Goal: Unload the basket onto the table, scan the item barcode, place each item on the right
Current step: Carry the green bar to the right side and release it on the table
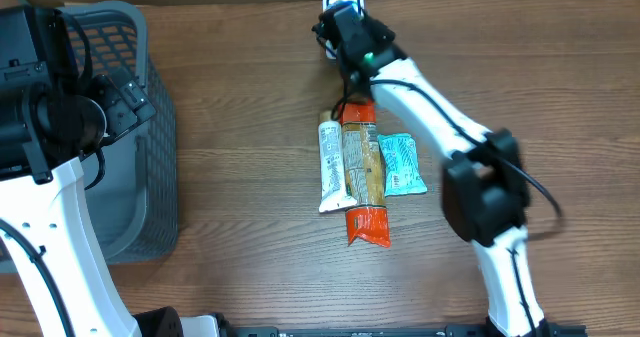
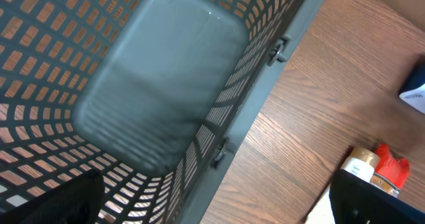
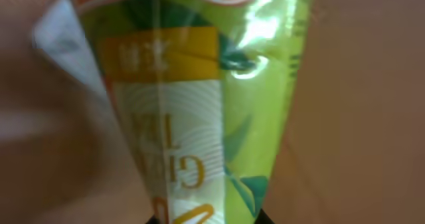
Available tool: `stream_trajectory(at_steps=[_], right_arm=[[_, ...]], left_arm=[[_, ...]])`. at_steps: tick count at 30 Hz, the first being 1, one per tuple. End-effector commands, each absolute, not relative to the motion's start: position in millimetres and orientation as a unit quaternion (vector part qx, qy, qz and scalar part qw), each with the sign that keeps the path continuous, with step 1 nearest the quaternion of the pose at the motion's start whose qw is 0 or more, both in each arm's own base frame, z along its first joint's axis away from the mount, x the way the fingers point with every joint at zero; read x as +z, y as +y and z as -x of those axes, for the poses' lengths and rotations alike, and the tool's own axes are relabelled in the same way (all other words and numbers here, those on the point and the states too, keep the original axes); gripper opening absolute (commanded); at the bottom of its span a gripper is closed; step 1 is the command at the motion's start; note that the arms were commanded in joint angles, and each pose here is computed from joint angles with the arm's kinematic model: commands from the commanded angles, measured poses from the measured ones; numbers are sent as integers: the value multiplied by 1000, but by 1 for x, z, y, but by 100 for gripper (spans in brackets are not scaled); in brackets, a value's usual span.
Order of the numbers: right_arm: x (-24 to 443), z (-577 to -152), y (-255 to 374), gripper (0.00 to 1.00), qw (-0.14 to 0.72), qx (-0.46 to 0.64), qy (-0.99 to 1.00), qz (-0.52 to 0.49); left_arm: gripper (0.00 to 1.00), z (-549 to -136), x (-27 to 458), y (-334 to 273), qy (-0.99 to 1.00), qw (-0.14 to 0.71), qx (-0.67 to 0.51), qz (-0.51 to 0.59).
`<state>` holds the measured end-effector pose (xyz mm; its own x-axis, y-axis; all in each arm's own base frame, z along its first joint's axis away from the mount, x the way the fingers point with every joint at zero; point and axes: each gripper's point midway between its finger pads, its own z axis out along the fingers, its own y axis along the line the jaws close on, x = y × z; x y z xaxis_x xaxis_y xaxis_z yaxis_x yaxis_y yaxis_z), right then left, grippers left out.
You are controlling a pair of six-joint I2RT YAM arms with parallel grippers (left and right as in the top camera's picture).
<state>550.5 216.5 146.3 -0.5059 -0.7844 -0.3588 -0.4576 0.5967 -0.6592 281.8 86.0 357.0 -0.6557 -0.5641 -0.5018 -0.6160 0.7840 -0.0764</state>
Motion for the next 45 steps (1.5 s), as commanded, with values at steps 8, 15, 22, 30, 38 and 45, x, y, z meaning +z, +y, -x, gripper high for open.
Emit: stream_trajectory(at_steps=[8,15,22,30,38,45], right_arm=[[298,-443,123,4,322,77,944,4],[216,-420,-19,4,181,33,940,-287],[121,-386,-102,4,112,16,865,-488],[52,-368,-120,7,103,43,810,-576],[62,-387,-115,93,132,68,854,-498],[153,-418,-55,83,142,200,911,-332]], left_arm=[[99,-281,357,90,908,259,59,323],[100,-281,357,90,908,259,59,323],[100,-281,357,90,908,259,59,323],[100,-281,357,90,908,259,59,323],[100,-281,357,90,908,259,59,323],[100,-281,357,90,908,259,59,323]])
